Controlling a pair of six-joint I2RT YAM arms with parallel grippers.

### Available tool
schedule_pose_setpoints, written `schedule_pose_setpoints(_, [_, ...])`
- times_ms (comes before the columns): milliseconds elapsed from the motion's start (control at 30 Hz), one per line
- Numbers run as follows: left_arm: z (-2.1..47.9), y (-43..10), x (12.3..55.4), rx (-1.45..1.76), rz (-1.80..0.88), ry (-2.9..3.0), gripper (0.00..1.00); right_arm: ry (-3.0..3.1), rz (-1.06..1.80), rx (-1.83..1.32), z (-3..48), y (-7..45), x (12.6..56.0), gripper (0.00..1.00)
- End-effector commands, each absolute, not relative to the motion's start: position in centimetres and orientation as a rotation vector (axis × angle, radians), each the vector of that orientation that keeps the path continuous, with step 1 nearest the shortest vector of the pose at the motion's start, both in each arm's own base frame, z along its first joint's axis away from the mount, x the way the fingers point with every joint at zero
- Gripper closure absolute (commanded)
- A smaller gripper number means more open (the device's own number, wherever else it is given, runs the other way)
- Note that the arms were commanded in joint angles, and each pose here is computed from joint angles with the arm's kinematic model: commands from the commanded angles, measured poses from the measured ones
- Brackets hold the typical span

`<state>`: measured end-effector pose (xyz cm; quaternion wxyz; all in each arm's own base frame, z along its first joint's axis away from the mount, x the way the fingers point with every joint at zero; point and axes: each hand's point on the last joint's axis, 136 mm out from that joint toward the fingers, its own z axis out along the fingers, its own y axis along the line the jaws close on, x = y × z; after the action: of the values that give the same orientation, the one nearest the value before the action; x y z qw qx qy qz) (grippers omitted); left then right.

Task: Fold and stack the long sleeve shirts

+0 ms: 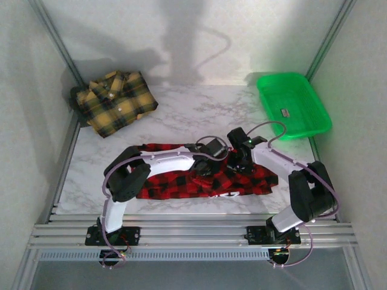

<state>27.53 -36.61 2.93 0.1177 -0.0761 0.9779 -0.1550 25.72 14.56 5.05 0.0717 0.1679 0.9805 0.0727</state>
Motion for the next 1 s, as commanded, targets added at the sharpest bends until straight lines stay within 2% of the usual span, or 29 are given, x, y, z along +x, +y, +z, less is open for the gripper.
schedule_pose_setpoints(0, [1.9, -34.0, 23.7, -0.284, -0.418, 2.942, 0.62, 2.921, 0.154, 0.584, 4.1, 13.3, 26.1, 0.92])
schedule_pose_setpoints(100, [1.0, -29.0, 21.0, -0.365, -0.308, 2.962, 0.64, 2.908, 0.119, 0.635, 3.9, 12.5, 26.7, 0.92])
schedule_pose_setpoints(167, [2.8, -26.1, 20.3, -0.426, -0.285, 2.907, 0.63, 2.910, 0.100, 0.665, 3.3, 12.2, 26.9, 0.92])
schedule_pose_setpoints(267, [5.9, -24.4, 19.2, -0.506, -0.395, 2.825, 0.58, 2.916, 0.067, 0.713, 2.5, 11.9, 27.2, 0.93])
schedule_pose_setpoints(400, [6.3, -22.4, 17.0, -0.592, -0.498, 2.801, 0.53, 2.917, 0.104, 0.761, 1.4, 12.7, 27.9, 0.95])
schedule_pose_setpoints(433, [6.3, -22.0, 17.2, -0.609, -0.505, 2.777, 0.49, 2.915, 0.136, 0.764, 1.3, 13.2, 28.3, 0.95])
schedule_pose_setpoints(533, [6.1, -21.0, 19.0, -0.684, -0.498, 2.728, 0.40, 2.918, 0.111, 0.799, 0.9, 13.2, 29.2, 0.96])
schedule_pose_setpoints(800, [2.8, -20.3, 26.1, -0.712, -0.318, 2.720, 0.38, 2.745, -0.011, 1.223, 0.0, 7.4, 30.5, 0.96])
schedule_pose_setpoints(967, [2.3, -21.6, 33.3, -0.615, -0.263, 2.697, 0.41, 2.589, -0.009, 1.403, 2.7, 4.3, 32.9, 0.97])
